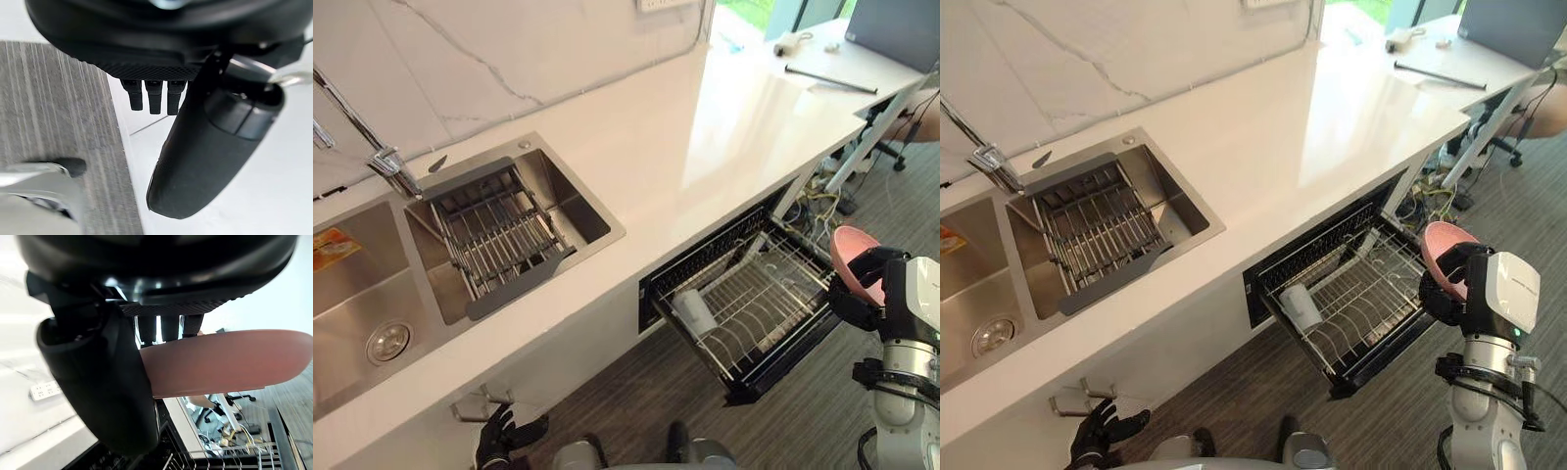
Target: Walk over to the sink, pick up the cup, carry it to the dishwasher, place the cup inside the dishwasher, then close the dishwasher door
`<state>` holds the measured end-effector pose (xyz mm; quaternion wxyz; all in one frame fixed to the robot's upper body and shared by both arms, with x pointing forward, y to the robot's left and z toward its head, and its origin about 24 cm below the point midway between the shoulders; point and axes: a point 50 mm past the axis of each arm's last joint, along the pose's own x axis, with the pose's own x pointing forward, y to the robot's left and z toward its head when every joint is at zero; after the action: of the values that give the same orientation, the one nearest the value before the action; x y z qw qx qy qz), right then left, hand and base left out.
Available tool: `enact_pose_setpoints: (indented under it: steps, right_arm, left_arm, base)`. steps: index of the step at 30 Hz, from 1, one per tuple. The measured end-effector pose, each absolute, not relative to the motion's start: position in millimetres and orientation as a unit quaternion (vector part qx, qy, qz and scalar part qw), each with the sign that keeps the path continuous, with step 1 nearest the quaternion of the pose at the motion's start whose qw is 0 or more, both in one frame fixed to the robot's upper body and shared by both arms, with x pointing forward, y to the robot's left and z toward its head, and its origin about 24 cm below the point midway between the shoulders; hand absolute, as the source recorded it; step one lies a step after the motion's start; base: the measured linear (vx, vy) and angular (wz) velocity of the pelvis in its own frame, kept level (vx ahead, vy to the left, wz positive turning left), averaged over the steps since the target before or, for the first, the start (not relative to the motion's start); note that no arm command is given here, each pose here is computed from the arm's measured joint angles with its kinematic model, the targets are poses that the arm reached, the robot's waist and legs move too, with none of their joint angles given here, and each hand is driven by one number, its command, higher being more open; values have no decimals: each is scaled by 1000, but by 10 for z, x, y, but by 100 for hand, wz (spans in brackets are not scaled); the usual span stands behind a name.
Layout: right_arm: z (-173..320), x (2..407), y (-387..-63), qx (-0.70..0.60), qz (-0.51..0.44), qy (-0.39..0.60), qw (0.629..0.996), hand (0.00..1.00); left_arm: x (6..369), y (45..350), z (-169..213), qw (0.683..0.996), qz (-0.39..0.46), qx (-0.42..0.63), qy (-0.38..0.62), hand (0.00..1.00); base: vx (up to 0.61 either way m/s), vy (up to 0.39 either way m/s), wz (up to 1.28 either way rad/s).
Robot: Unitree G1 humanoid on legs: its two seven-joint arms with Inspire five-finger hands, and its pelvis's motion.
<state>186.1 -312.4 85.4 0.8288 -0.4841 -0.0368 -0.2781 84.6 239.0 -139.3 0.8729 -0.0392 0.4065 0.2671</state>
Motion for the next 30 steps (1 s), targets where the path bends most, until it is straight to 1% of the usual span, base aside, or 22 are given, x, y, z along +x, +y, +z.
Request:
enact_pose_setpoints:
  steps: [5, 8, 12, 20, 24, 29, 30]
  right_arm:
    - [960, 2121, -3137, -438, -297, -65, 846, 30]
    - [1016, 2279, -3097, -432, -281, -80, 854, 30]
    - [1101, 2448, -3062, -424, -268, -98, 860, 30]
    - [1035, 2804, -3033, -397, -246, -76, 881, 30]
    - [926, 2892, -3096, -386, -245, -42, 888, 30]
    - [882, 2935, -3133, -364, -253, -26, 896, 30]
    - [874, 2937, -3143, -364, -255, -23, 896, 90]
  left_arm:
    - [1038, 2393, -1338, 884, 268, -51, 380, 90]
    - [1184, 2438, -1249, 898, 266, -47, 347, 90]
    - [1339, 2511, -1150, 908, 273, -54, 314, 90]
    - [1448, 2534, -1089, 914, 276, -62, 290, 90]
    - [1487, 2526, -1071, 918, 270, -59, 283, 90]
    - [1490, 2552, -1062, 919, 271, -55, 282, 90]
    - [1492, 2550, -1061, 919, 270, -54, 282, 90]
  base:
    - [-61, 60, -18]
    - [-52, 31, 3]
    - [-56, 17, 5]
    - [-36, 14, 14]
    - [-42, 14, 21]
    - [-37, 17, 8]
    - [-17, 15, 7]
